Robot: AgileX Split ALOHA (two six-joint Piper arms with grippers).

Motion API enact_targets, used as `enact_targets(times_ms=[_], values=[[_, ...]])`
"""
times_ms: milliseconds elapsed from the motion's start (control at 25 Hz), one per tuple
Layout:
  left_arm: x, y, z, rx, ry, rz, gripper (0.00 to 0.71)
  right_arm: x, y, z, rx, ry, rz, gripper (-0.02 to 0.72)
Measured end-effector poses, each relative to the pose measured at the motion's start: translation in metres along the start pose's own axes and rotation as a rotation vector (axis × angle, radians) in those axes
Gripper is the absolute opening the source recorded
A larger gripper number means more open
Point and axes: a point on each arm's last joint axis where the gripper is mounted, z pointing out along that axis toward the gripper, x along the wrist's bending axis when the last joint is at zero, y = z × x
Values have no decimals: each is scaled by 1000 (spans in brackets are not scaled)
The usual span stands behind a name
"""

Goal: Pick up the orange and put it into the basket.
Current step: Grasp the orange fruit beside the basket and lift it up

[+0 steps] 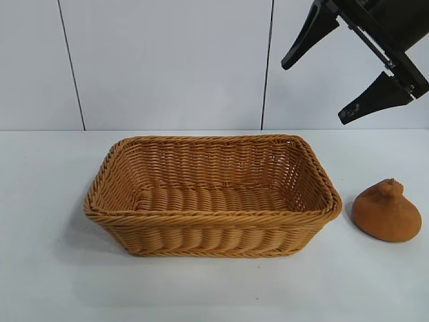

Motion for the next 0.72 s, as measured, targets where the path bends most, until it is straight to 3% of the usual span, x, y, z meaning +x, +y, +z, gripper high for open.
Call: enact_targets(times_ms=[240,360,600,720], values=[[1,-15,-21,-168,-9,2,613,7,9,-16,-13,-66,-78,694],[1,-15,-22,-174,-8,3,613,7,16,-29,-27,-171,-97,694],[1,-15,-22,-174,-6,3,613,-14,21,-47,-49,-475,-89,694],[1,-15,-22,-174,-6,3,613,-33,25,-50,-48,-523,-37,694]])
